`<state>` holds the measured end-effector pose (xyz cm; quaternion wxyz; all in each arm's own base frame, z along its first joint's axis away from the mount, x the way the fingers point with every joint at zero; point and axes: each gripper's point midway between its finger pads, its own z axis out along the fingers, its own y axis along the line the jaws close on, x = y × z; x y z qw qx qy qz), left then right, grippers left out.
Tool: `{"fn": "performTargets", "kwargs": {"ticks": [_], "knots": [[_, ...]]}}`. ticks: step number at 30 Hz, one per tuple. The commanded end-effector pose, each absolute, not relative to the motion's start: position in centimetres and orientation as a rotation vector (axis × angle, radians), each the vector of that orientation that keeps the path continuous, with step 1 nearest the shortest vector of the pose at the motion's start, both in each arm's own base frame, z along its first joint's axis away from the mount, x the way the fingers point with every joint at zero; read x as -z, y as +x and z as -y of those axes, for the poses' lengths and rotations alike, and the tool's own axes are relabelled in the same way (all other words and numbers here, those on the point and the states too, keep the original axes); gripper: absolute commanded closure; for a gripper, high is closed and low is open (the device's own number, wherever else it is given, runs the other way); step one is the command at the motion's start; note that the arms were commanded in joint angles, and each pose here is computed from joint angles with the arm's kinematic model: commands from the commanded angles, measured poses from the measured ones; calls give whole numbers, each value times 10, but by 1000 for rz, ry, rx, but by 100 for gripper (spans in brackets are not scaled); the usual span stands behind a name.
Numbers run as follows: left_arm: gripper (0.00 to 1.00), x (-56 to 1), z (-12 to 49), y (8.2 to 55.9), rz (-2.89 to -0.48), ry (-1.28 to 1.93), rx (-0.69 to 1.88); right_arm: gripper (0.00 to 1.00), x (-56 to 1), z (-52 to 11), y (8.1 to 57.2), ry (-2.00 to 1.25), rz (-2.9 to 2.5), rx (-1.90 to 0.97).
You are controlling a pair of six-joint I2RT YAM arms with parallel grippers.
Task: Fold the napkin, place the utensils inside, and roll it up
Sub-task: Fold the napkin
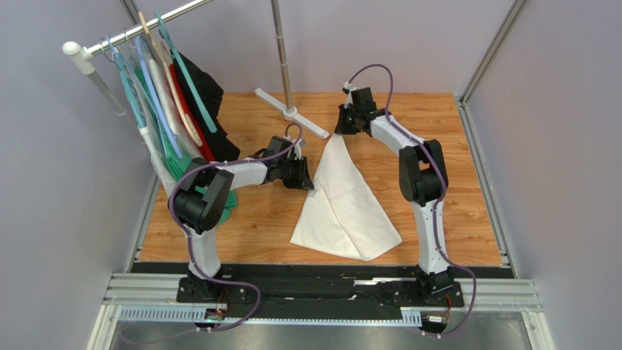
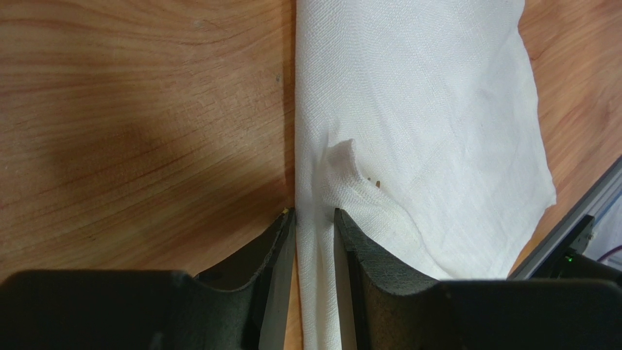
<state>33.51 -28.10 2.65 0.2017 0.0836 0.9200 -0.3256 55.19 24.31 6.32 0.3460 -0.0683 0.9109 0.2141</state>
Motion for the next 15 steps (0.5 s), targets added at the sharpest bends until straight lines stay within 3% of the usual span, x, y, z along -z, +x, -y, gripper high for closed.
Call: {"fn": "performTargets", "kwargs": {"ticks": [1, 15], "knots": [[65, -34, 288, 346, -2520, 284, 933, 100, -139, -254, 551, -184, -2192, -615], [68, -27, 284, 348, -2535, 257, 898, 100, -198, -294, 460, -314, -2120, -595]]}}
